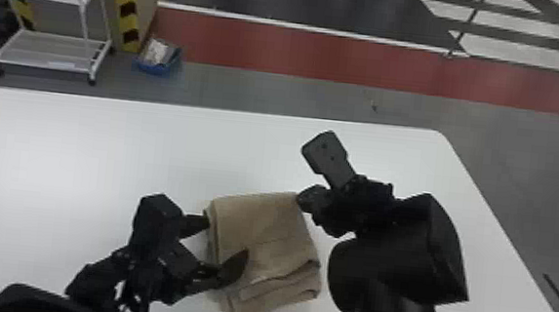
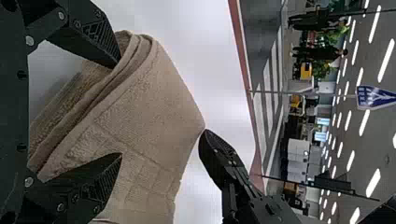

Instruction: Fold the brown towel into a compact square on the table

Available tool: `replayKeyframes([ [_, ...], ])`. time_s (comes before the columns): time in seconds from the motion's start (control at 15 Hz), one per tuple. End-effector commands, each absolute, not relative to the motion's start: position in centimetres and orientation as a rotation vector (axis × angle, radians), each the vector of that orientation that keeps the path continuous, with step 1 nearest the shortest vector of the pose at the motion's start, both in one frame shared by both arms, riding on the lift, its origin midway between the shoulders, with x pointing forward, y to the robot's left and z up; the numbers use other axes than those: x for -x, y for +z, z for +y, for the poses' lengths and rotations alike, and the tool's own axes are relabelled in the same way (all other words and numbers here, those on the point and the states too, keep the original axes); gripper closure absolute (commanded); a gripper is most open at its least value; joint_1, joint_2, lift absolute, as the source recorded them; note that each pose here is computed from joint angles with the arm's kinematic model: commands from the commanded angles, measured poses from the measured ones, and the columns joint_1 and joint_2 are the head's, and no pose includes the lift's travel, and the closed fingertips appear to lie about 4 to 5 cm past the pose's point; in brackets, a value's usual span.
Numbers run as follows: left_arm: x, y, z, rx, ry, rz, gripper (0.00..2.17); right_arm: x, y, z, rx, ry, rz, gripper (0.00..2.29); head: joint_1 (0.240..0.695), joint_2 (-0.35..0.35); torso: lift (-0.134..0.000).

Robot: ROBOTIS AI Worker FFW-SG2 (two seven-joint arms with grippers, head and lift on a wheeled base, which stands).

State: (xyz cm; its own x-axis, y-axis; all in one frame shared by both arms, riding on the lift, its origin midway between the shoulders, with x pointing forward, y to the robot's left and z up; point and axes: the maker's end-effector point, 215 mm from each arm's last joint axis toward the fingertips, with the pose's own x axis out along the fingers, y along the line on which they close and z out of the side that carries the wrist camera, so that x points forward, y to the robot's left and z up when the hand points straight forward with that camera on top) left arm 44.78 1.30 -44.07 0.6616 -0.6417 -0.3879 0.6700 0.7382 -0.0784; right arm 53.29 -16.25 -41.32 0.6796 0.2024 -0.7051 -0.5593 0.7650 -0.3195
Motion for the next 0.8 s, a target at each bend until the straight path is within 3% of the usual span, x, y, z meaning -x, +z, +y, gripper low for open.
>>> replayKeyframes([
  [0.0,-45.3,-41.8,1.8,-0.044,-0.733,0.382,0.2,-53.3,-39.2,-17.2,0.493,0.413,0.663,1.85,0.695,-0.166,-0.125],
  [0.07,-45.4,-40.9,2.0,-0.042,-0.731,0.368,0.19,-52.9,-38.6,-17.5,0.461,0.394,0.653,1.55,0.695,-0.168,-0.125],
  [0.2,-45.9,-40.5,2.2,-0.059,-0.722,0.356,0.19,-51.9,-38.4,-17.4,0.431,0.383,0.641,0.67,0.695,-0.176,-0.125],
  [0.27,-46.3,-40.7,2.2,-0.064,-0.717,0.359,0.19,-51.2,-38.7,-17.5,0.426,0.384,0.646,0.49,0.695,-0.176,-0.125],
  [0.47,-47.5,-41.9,2.1,-0.066,-0.706,0.37,0.19,-48.5,-38.5,-19.0,0.419,0.32,0.628,0.34,0.695,-0.173,-0.125],
  [0.73,-47.9,-40.8,0.8,-0.046,-0.736,0.349,0.21,-43.6,-37.3,-26.5,0.358,0.193,0.607,0.23,0.695,-0.223,-0.125],
])
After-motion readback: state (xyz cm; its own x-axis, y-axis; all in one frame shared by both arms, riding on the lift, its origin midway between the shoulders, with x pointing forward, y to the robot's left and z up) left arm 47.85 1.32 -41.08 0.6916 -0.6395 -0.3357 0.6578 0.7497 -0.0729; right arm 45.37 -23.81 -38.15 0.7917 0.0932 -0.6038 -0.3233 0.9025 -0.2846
